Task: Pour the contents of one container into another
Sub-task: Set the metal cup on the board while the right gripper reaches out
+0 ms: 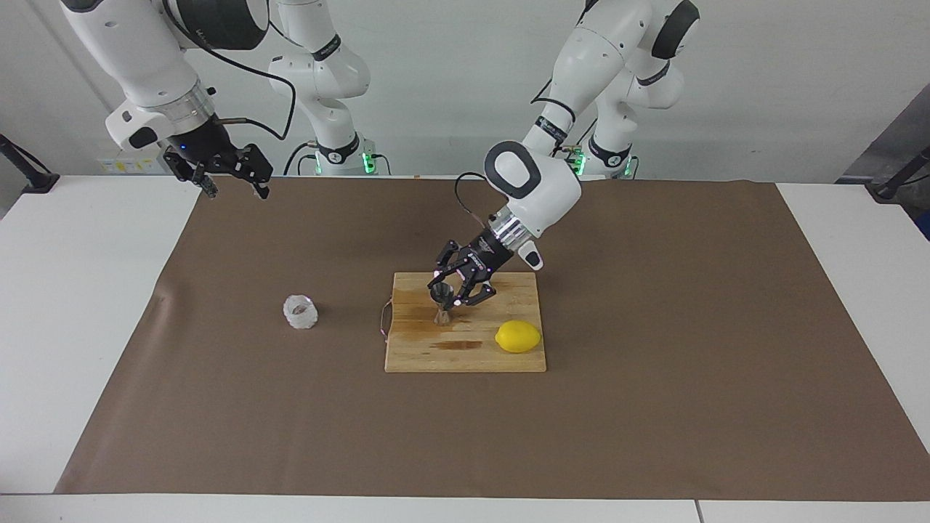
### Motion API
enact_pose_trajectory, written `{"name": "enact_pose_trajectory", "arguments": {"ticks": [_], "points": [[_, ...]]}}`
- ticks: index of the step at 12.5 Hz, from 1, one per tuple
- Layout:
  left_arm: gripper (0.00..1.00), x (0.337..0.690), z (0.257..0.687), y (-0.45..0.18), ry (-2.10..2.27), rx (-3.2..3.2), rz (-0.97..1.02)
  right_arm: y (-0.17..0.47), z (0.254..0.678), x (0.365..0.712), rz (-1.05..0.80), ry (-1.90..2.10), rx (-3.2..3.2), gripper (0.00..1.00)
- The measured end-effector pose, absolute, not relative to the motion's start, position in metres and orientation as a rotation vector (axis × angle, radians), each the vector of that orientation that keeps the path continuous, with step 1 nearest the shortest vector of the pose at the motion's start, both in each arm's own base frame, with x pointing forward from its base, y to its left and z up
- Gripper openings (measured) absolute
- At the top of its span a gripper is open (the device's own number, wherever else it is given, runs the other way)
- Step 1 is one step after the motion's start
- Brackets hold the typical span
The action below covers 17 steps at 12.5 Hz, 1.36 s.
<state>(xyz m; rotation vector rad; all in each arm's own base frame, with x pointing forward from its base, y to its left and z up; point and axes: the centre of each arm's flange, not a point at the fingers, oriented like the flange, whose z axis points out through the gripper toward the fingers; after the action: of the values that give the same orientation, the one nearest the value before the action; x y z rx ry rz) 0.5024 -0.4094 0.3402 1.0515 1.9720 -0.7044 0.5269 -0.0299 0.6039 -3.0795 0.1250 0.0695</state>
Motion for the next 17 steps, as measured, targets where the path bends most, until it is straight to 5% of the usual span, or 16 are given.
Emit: {"name": "enact_pose_trajectory", "arguments": {"ticks": [4,9,14,17], "points": [[0.63,0.503,0.339,-0.408,1.972,1.056,-0.697,-0.03,0.604,0.527,0.07,0.125,-3.08,1.0],[1.0,0.503,0.34,-0.408,1.966,1.06,-0.688,-0.03,0.604,0.527,0.072,0.125,-3.079,1.0],[1.0,0.487,0.372,-0.428,1.938,1.04,-0.615,-0.032,0.603,0.526,0.067,-0.147,-3.074,1.0],[1.0,0.509,0.407,-0.409,1.879,1.014,-0.567,-0.051,0.593,0.53,-0.003,-0.552,-3.03,1.0]]}}
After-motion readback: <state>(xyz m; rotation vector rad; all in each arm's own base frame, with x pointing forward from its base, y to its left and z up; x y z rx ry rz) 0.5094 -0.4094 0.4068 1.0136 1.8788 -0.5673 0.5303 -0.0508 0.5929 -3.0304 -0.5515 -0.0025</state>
